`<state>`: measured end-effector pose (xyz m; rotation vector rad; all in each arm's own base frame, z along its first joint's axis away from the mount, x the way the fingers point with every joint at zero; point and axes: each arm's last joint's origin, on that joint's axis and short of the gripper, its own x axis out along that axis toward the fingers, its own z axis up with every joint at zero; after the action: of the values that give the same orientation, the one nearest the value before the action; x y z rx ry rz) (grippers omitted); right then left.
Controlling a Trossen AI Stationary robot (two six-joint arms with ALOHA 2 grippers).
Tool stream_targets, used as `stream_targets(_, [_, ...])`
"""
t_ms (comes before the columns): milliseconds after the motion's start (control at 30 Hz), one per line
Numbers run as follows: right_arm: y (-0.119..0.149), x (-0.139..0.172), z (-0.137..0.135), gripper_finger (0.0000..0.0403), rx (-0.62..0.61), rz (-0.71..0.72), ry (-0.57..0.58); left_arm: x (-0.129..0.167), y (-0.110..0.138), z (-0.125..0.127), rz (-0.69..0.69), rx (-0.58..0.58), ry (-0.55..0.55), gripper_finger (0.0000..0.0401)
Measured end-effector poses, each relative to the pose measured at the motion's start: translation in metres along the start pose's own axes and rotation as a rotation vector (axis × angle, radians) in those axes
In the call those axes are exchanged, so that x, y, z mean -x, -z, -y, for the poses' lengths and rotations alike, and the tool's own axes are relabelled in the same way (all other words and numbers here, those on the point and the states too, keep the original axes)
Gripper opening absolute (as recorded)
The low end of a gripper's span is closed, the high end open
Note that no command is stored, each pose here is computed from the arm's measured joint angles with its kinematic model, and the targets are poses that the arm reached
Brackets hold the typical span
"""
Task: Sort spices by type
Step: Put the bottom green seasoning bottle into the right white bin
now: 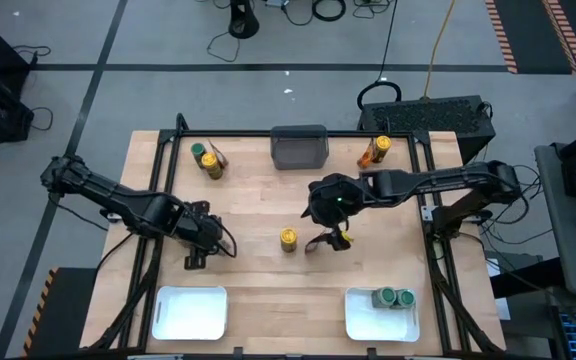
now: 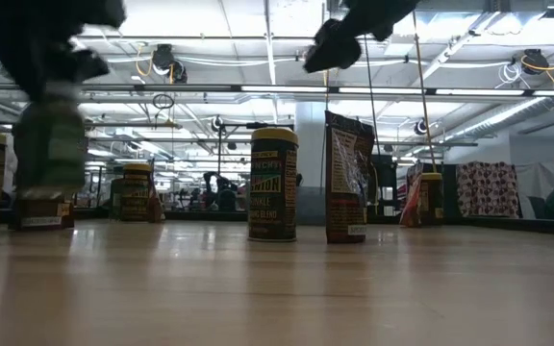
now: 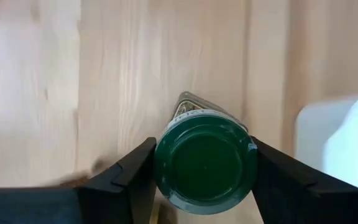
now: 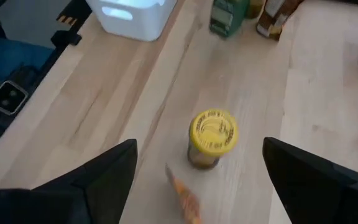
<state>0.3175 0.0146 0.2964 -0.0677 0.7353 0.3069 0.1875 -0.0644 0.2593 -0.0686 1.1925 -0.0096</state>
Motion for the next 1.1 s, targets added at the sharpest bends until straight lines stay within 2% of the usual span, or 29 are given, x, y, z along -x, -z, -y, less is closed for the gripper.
stream_targets(133, [0.0,0.026,-0.008,0.0329,-0.047,0.004,0.023,0.015,-0.023,-0.003,0.145,0.012,0.028,0.0213])
stream_targets(300, [0.004,0.056,-0.016,0.0329,-0.115,-0.008,0.12,0.028,-0.061,-0.012,0.286,-0.03,0.017,0.0214])
stream_targets(500, [0.018,0.083,-0.023,0.0329,-0.221,-0.079,0.154,0.033,-0.126,-0.037,0.335,-0.156,-0.085,0.0214])
stream_targets(600, [0.024,0.094,-0.025,0.0329,-0.273,-0.11,0.225,0.03,-0.166,-0.05,0.36,-0.224,-0.079,0.0214])
stream_targets(767, [0.037,0.116,-0.032,0.0329,-0.342,-0.164,0.347,0.017,-0.223,-0.06,0.391,-0.349,-0.042,0.0215])
stream_targets(867, [0.045,0.129,-0.037,0.0329,-0.372,-0.128,0.397,0.0,-0.249,-0.065,0.395,-0.39,-0.042,0.0215])
stream_targets(1100, [0.095,0.129,-0.042,0.0329,-0.448,-0.073,0.45,-0.064,-0.285,-0.079,0.328,-0.398,-0.025,0.0215])
